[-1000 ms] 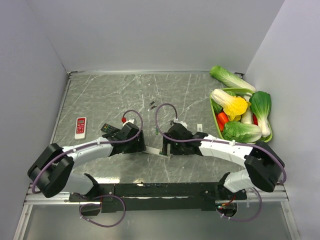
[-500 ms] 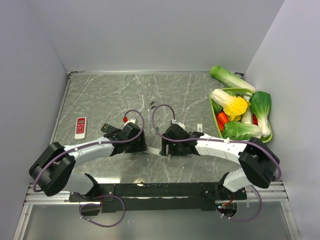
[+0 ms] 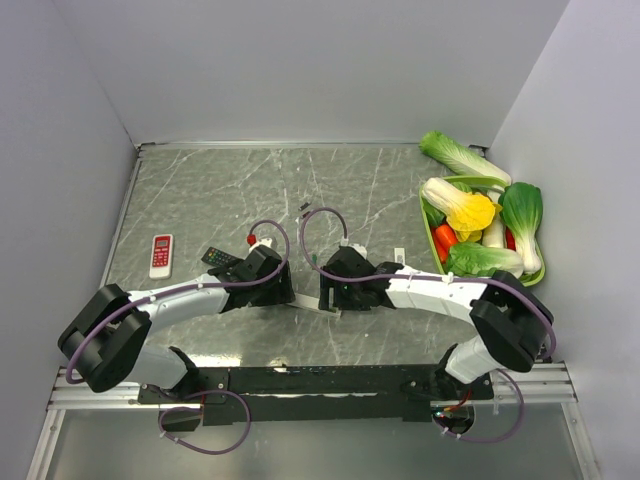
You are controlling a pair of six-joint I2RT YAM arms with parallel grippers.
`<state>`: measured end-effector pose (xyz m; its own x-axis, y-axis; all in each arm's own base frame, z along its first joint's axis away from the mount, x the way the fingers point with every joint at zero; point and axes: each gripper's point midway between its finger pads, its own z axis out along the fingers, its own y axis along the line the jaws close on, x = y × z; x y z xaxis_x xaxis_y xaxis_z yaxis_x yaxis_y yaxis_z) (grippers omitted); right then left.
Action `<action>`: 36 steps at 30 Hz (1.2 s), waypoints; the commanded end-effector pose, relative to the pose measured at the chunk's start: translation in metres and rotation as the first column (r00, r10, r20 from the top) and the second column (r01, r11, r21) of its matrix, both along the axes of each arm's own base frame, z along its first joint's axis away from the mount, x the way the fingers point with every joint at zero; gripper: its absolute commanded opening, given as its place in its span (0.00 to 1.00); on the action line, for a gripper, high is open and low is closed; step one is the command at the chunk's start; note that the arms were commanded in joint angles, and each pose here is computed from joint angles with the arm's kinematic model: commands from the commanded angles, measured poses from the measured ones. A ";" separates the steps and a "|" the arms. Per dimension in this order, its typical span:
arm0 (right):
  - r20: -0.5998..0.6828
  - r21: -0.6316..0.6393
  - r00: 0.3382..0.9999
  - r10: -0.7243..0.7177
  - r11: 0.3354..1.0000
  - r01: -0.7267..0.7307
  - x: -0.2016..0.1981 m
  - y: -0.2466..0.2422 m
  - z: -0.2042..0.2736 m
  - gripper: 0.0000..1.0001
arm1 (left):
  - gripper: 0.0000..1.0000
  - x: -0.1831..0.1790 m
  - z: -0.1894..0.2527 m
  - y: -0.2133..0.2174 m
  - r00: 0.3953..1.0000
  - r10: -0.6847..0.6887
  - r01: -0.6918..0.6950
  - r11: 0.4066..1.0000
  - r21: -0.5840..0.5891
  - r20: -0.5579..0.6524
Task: Load the batteries into the remote control
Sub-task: Load the battery into the remote control.
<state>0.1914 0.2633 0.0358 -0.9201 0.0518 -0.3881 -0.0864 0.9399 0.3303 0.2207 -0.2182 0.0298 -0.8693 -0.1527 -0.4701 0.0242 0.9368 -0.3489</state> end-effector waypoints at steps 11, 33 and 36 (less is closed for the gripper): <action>-0.007 0.034 1.000 -0.007 0.999 0.008 0.007 0.017 0.003 0.83 | 0.72 -0.004 -0.009 0.004 1.000 -0.008 0.009 0.999 0.034 -0.017; -0.004 0.108 1.000 -0.003 0.994 0.004 0.004 0.020 0.011 0.88 | 0.72 -0.007 -0.007 0.003 1.000 -0.005 0.005 1.000 0.022 -0.021; 0.004 0.100 0.999 -0.054 0.994 0.053 0.006 0.010 0.009 0.87 | 0.72 -0.007 -0.007 0.004 1.000 -0.002 0.002 1.000 0.020 -0.020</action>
